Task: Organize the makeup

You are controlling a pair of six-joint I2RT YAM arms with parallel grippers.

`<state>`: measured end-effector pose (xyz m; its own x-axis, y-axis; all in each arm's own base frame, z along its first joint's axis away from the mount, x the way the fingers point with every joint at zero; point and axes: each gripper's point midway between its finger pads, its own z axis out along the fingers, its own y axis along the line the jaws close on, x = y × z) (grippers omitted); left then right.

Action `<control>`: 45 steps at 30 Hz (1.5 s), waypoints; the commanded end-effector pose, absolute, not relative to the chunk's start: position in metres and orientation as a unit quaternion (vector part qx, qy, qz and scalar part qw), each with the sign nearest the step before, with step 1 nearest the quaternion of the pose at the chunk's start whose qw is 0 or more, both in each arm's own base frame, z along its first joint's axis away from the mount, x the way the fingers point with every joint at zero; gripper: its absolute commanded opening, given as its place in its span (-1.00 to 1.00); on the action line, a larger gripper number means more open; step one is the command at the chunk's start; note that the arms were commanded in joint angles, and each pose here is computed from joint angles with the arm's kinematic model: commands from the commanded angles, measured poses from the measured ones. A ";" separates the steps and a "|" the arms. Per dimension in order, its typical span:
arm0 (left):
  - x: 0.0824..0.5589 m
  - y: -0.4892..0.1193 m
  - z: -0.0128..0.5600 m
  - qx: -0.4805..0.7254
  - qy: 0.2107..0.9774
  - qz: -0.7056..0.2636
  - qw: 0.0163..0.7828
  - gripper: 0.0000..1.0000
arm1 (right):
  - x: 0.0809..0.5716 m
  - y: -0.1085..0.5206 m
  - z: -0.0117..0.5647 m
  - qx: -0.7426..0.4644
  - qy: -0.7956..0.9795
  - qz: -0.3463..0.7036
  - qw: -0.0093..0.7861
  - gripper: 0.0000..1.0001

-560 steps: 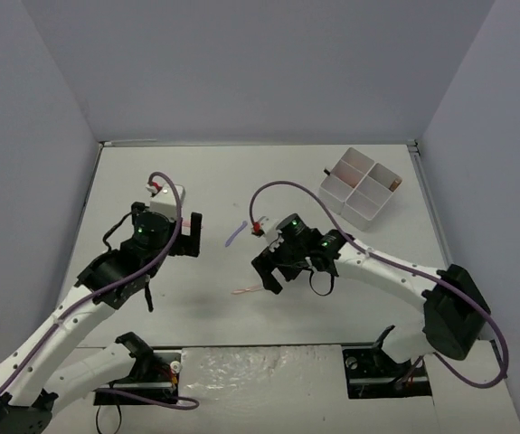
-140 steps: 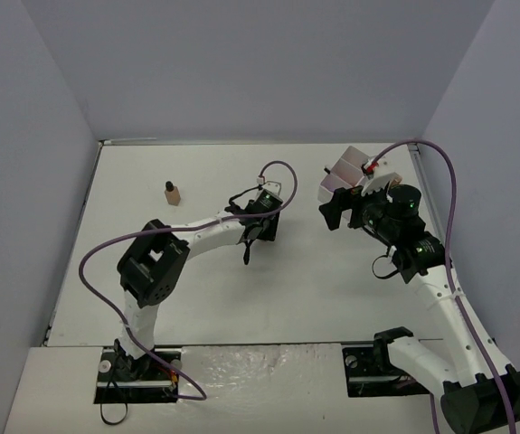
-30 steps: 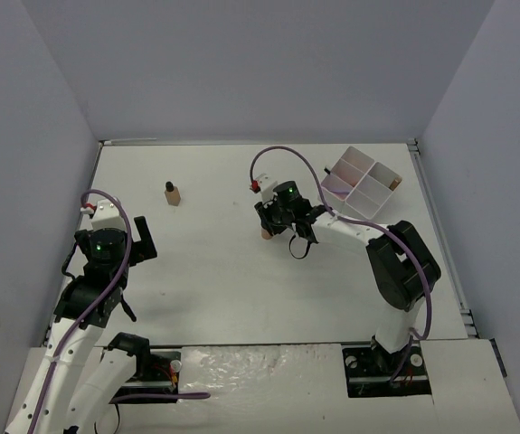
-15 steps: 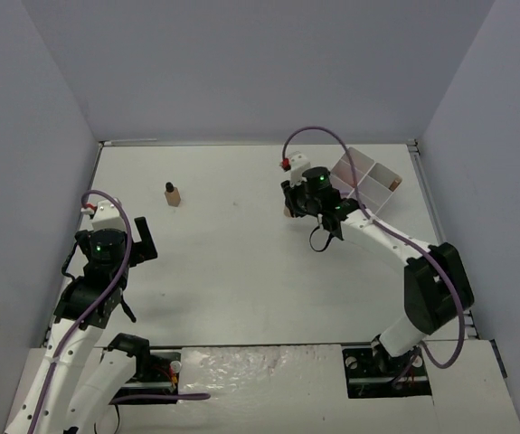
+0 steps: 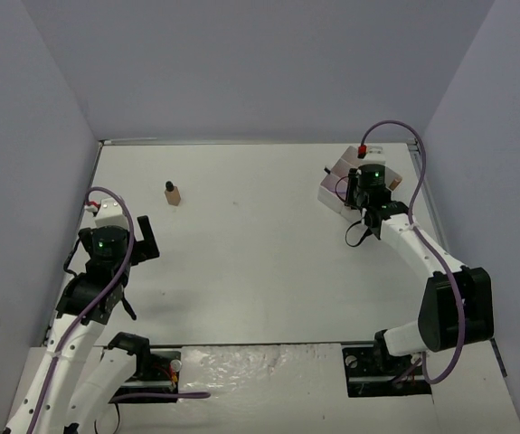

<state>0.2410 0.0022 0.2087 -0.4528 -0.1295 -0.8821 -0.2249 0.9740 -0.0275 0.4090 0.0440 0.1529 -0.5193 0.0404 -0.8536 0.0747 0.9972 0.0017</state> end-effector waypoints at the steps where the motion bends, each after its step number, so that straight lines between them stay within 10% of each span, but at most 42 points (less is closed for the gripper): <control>1: 0.252 0.001 0.233 -0.106 0.830 0.035 0.546 0.89 | 0.426 0.028 0.168 0.093 0.843 -0.025 0.529 -1.00; 45: 0.256 -0.002 0.224 -0.099 0.841 0.038 0.531 0.89 | 0.454 0.017 0.105 0.098 0.850 -0.030 0.517 -0.79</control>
